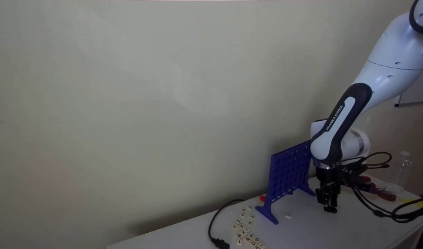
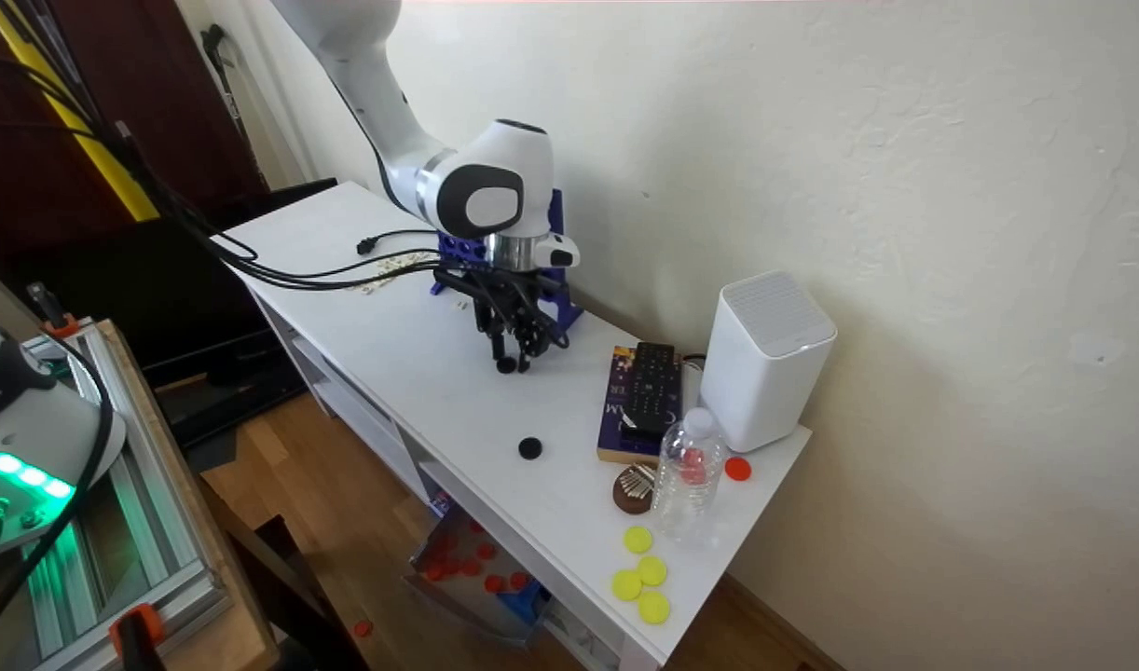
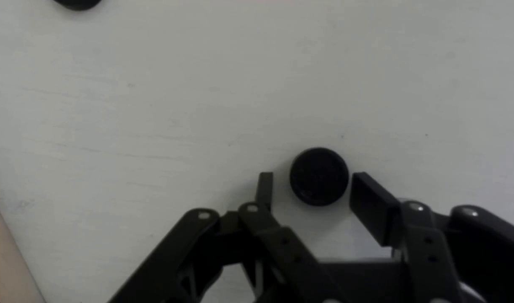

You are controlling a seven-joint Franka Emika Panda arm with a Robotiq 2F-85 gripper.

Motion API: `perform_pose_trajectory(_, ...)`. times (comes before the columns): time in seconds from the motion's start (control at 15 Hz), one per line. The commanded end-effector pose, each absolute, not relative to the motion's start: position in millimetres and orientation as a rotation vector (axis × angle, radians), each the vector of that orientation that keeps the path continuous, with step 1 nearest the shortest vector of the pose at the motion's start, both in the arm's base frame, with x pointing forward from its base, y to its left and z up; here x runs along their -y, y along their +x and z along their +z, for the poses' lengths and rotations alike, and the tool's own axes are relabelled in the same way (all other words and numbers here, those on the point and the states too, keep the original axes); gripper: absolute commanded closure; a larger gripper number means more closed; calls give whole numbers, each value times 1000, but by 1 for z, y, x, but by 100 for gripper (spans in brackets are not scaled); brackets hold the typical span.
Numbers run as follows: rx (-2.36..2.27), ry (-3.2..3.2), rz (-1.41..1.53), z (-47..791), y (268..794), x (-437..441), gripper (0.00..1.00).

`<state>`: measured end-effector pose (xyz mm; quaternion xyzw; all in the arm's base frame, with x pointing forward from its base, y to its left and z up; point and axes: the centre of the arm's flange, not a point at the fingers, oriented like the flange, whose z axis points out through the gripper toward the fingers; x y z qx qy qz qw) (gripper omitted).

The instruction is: Put the black circle into the blue object

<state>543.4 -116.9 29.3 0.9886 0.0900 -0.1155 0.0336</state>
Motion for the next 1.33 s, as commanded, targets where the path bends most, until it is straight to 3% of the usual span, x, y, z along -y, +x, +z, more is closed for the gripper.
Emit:
perform_pose_trajectory(0.0, -324, 3009, -403, 20, 546, 117, 79)
perform_pose_trajectory(0.2, -335, 3002, -430, 21, 547, 117, 90)
perform_pose_trajectory(0.53, -343, 3014, -412, 28, 541, 117, 90)
perform_pose_trajectory(1.27, -214, 3055, -74, 111, 465, 122, 90)
